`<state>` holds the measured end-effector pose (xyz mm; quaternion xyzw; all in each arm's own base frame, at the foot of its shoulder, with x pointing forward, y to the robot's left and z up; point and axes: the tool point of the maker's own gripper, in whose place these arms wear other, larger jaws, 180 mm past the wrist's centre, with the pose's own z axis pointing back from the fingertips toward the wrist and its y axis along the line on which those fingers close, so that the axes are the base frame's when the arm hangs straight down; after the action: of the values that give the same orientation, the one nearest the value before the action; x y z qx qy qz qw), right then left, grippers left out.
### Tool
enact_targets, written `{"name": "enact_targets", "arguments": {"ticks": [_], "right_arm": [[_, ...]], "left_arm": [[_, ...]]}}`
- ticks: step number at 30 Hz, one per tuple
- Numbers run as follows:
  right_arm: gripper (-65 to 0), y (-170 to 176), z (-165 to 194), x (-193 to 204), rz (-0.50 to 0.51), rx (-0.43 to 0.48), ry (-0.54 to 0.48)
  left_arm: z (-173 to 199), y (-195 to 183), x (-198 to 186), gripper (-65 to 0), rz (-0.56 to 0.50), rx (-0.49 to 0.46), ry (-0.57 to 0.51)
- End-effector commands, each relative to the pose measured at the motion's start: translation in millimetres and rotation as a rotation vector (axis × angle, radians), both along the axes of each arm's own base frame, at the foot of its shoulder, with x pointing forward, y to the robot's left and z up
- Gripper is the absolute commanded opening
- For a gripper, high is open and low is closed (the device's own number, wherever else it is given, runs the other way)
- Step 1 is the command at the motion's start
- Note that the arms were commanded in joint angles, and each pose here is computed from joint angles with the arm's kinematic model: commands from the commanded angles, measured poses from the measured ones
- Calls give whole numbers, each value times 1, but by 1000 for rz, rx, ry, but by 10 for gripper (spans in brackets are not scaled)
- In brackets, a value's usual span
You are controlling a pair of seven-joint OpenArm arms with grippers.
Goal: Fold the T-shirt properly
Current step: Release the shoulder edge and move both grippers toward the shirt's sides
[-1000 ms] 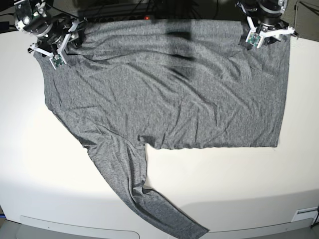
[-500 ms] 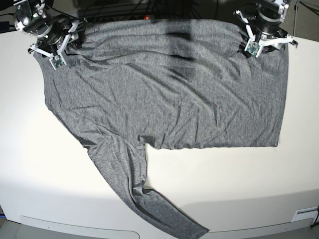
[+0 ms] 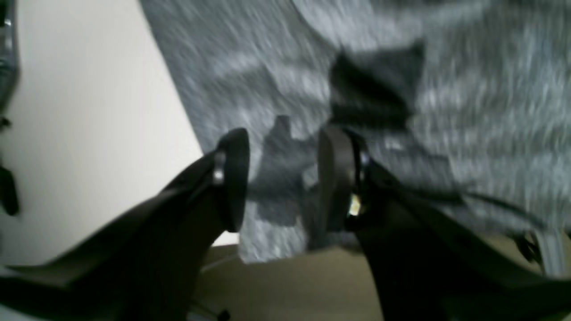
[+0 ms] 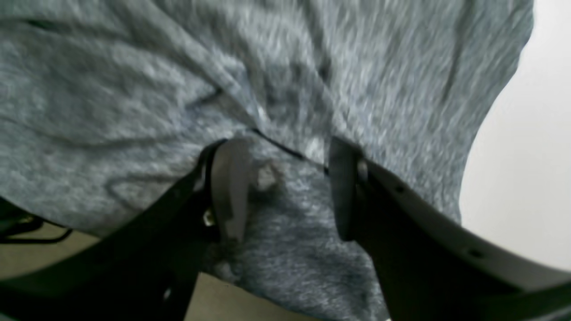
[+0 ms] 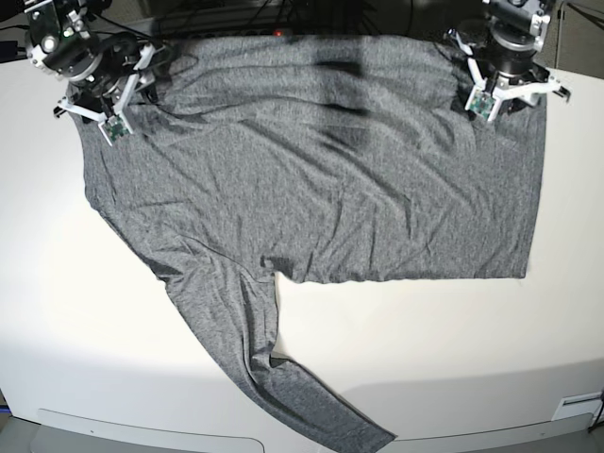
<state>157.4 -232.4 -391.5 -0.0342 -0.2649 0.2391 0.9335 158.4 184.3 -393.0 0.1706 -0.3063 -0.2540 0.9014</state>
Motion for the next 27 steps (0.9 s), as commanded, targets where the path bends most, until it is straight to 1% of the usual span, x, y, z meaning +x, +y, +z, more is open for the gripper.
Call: {"name": "enact_targets", "arguments": {"ticks": [1, 6, 8, 10, 13, 14, 16, 18, 20, 24, 27], "right_arm": [[-361, 2, 10, 8, 16, 4, -35], [-361, 3, 13, 15, 5, 6, -55], [-361, 8, 15, 21, -10, 24, -77], [-361, 14, 19, 31, -27, 52, -113], [-361, 27, 26, 47, -50, 103, -183], [-361, 31, 30, 54, -57, 121, -217], [-361, 40, 38, 67, -75, 152, -278], [-361, 49, 43, 80, -100, 184, -312], [-361, 57, 50, 92, -121, 217, -348], [-361, 66, 55, 108, -157, 241, -338], [-361, 62, 60, 120, -162, 219, -324]], "left_arm": [[13, -2, 8, -401, -15, 3, -47], [22, -6, 16, -401, -27, -11, -88], [27, -7, 24, -401, -37, -14, -117], [39, -13, 38, -401, -77, -19, -199], [69, -31, 60, -401, -205, -10, -393], [76, -34, 66, -401, -224, -10, -430], [81, -31, 78, -401, -201, -13, -446], [87, -25, 94, -401, -160, -14, -454], [100, -24, 112, -401, -144, -25, -495], [120, -27, 135, -401, -134, -69, -561], [131, -27, 145, -401, -138, -65, -600]]}}
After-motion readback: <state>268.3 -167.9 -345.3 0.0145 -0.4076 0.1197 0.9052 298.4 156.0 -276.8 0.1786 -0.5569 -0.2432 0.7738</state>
